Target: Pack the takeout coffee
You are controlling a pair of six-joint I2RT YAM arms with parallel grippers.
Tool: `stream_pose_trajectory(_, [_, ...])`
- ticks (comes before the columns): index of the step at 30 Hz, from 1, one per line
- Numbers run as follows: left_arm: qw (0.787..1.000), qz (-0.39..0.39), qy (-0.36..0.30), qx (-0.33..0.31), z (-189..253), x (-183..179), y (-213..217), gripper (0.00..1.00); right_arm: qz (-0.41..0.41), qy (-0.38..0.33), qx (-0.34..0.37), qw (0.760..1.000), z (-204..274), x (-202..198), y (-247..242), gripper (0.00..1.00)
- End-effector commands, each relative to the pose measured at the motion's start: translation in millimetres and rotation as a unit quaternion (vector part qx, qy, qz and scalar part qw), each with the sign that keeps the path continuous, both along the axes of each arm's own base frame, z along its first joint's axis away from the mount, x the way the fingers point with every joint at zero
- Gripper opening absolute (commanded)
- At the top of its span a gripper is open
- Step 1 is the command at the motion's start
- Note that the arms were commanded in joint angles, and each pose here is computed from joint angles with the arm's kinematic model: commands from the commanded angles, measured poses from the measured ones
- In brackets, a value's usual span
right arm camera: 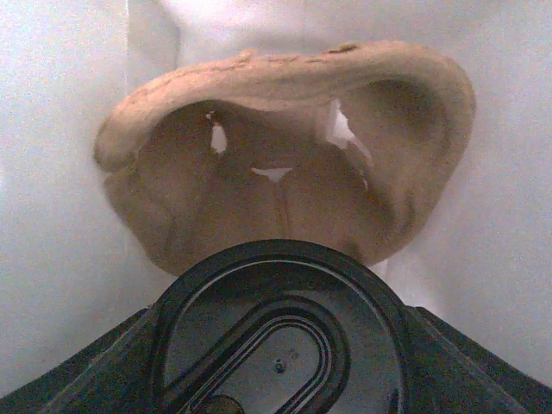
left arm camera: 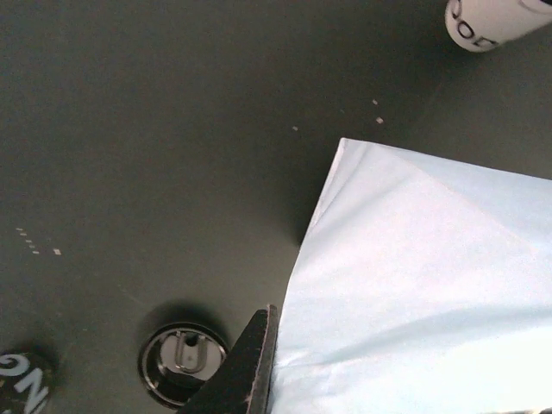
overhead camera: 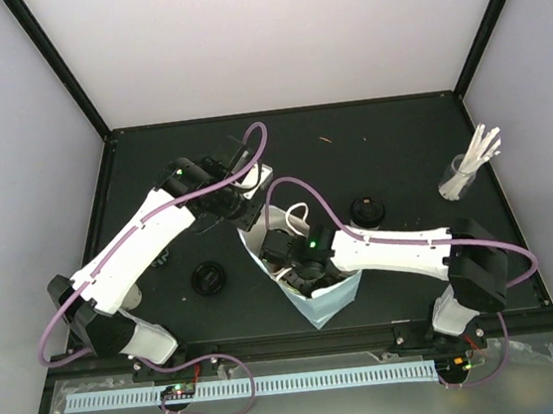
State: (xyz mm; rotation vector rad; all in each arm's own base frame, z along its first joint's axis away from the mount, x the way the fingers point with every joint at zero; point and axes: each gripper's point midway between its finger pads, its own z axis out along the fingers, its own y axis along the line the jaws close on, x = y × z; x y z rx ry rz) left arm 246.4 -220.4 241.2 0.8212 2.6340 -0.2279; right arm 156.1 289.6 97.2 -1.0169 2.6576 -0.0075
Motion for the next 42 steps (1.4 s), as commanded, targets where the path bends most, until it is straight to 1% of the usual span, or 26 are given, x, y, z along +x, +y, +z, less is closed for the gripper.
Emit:
stream_pose_trajectory(1, [0.993,0.057,-0.102,-0.005,43.4,28.8,20.9,0.03,0.01,-0.007,-0.045,0.999,-5.5,9.0,-14.2,0.37])
stream_pose_trajectory(5, [0.993,0.061,-0.105,-0.004,38.1,30.0,24.0,0.03,0.013,0.014,-0.053,0.998,-19.0,2.3,-16.8,0.37])
stream_pose_trajectory(10, [0.994,0.06,-0.096,0.004,24.1,30.2,26.1,0.03,0.007,0.046,-0.066,0.997,-36.5,-12.8,-32.0,0.37])
stream_pose_trajectory(13, [0.994,0.063,-0.093,0.007,19.1,31.0,27.9,0.02,0.002,0.064,-0.086,0.994,-46.3,-20.8,-44.1,0.37])
stream_pose_trajectory(27, [0.993,0.064,-0.095,0.004,20.0,35.1,28.1,0.02,-0.004,0.147,-0.143,0.979,-65.5,-57.9,-84.0,0.37])
stream_pose_trajectory(32, [0.993,0.063,-0.096,0.003,20.0,36.2,26.7,0.02,-0.015,0.13,-0.174,0.976,-66.2,-55.6,-98.8,0.37])
stream_pose_trajectory(35, [0.993,0.063,-0.096,0.004,19.4,37.3,26.2,0.02,-0.019,0.124,-0.175,0.977,-67.9,-58.5,-98.2,0.37])
stream_pose_trajectory(42, [0.994,0.061,-0.092,0.005,16.4,37.0,25.6,0.02,-0.024,0.142,-0.173,0.974,-78.6,-72.0,-106.2,0.36])
